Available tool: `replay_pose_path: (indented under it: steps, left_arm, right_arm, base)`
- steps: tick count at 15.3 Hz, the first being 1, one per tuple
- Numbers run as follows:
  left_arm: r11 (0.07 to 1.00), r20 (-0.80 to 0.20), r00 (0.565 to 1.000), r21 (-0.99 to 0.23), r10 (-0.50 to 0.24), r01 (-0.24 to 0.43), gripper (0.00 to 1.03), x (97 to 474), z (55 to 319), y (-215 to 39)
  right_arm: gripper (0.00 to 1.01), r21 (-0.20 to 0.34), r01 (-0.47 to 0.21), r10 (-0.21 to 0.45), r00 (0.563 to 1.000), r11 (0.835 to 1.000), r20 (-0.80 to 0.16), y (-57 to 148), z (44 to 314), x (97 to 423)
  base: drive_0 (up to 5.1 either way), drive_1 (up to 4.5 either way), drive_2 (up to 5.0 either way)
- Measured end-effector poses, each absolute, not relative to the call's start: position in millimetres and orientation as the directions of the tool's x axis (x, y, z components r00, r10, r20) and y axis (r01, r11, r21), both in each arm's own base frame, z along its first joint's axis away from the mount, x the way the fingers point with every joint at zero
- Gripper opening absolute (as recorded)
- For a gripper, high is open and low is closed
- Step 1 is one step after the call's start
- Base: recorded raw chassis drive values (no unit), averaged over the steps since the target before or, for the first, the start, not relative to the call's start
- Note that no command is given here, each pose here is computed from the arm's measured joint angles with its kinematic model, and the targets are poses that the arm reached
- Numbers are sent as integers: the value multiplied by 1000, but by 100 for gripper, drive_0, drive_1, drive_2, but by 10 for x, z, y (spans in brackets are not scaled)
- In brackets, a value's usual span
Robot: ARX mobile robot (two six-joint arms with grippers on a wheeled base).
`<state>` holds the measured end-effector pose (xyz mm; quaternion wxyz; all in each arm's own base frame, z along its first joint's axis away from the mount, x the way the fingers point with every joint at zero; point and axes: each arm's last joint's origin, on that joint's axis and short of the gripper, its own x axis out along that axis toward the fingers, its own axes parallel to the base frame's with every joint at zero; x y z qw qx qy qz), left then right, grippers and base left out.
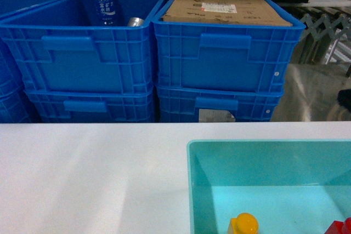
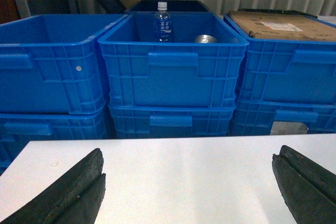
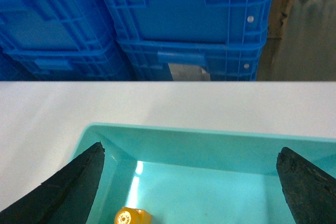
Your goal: Pick red block from blue box to shelf
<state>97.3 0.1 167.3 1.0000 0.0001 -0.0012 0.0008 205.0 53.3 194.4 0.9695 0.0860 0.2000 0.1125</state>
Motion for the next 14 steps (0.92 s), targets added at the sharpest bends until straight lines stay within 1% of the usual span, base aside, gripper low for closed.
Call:
replay_pose_path:
  steps: [4,5,6,7,8,9,10,13,14]
  left_arm:
    - [1000,2,1000,0,2,-2,98,973,1673,1]
    - [1000,2,1000,0,2,-2,98,973,1673,1]
    - [1000,2,1000,0,2,-2,98,973,1673,1]
    - [1000,2,1000,0,1,-1,98,973,1673,1]
    - [1000,3,1000,0,1,-1,98,973,1673,1]
    - [1000,2,1000,0,1,-1,98,973,1673,1]
    - [1000,2,1000,0,2,-2,98,973,1673,1]
    - [1000,2,1000,0,2,-2,98,973,1673,1]
    - [1000,2,1000,0,2,-2,98,973,1673,1]
  right_arm:
    - [98,195,-144,216,879,970,-426,592,1732,2239]
    - [98,196,-123,202,866,973,-457,598,1661,2273]
    - [98,204,-91,184,844,975,-504,613,1572,2314]
    - [98,200,-79,172,846,977,-505,669,1558,2359]
    - [98,200,-78,173,841,977,-513,736,1519,2427]
    - [98,194,-78,172,829,978,-533,775,1458,2454]
    - [98,179,-60,151,815,982,-559,804,1381,2492]
    - [98,147,-26,105,820,989,-562,897,1338,2635]
    - [98,137,14,69,811,990,-581,894,1263,2658]
  base:
    - [0,0,0]
    - [0,0,0]
    - [0,0,0]
    - [0,0,0]
    - [0,0,0]
    - [0,0,0]
    - [0,0,0]
    - [0,0,0]
    - [0,0,0]
